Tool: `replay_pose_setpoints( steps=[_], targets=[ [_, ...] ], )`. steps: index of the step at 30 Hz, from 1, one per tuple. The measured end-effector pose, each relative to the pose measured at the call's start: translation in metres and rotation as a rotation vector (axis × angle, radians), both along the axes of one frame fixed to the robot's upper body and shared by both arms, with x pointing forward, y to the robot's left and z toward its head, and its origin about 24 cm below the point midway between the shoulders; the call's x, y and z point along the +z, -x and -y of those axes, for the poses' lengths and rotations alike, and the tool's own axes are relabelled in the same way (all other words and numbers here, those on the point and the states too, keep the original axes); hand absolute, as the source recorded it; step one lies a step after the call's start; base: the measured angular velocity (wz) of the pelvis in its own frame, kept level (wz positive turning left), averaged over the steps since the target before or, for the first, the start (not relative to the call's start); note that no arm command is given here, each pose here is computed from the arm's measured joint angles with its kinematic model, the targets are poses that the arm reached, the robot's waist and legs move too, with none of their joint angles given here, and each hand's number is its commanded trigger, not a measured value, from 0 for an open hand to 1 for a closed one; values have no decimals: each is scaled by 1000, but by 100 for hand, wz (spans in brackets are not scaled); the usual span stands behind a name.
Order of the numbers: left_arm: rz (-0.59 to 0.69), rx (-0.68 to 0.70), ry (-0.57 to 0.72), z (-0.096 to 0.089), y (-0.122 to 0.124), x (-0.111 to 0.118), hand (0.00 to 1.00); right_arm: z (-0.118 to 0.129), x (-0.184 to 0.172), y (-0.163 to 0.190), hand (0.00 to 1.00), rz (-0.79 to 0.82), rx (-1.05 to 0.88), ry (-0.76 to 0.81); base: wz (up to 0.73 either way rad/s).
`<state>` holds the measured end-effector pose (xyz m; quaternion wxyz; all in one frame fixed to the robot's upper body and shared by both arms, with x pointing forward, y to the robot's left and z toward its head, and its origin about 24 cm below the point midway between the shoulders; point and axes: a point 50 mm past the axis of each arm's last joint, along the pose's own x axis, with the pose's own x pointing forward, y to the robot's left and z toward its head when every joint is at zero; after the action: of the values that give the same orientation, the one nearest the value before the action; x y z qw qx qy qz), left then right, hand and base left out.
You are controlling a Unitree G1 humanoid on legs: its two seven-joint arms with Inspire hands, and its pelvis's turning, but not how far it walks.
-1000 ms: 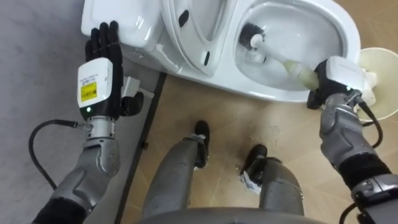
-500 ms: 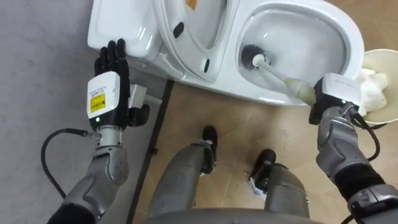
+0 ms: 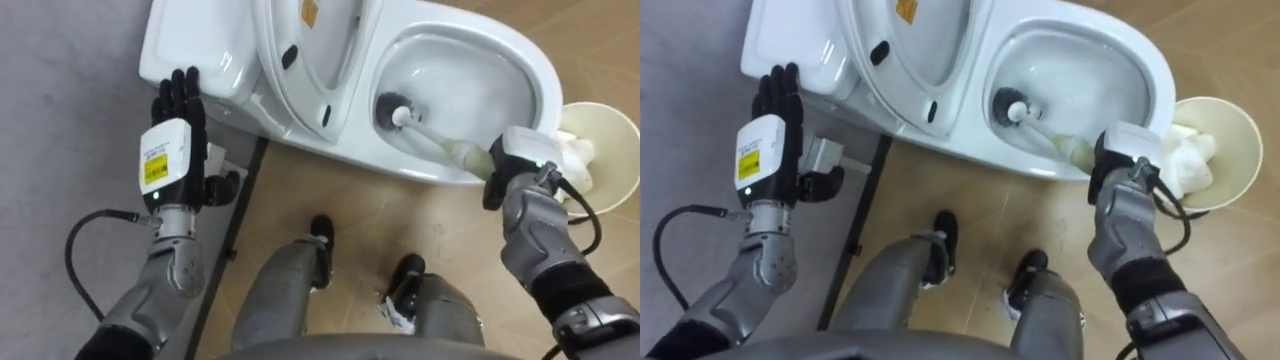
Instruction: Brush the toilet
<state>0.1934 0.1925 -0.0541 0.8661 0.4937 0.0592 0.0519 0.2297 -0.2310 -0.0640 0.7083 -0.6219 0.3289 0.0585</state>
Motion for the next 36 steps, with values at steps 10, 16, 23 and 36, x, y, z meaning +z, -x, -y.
replay_pose_setpoints(
  steps=[10,16,23,36],
  targets=[
    [-183,85,56,-26,32,-19,0,4,-21,43,100,-65,-19,-173,5],
    [-411,247,97,-51,88,-43,0,7,-29,71,100,-109,-48,-229,2],
    [-596,552,220,-73,147,-65,0,20,-23,84,100,3,-184,-393,7],
    [-646,985,479,-79,205,-81,0,44,-38,123,100,131,-525,-515,-12]
  ],
)
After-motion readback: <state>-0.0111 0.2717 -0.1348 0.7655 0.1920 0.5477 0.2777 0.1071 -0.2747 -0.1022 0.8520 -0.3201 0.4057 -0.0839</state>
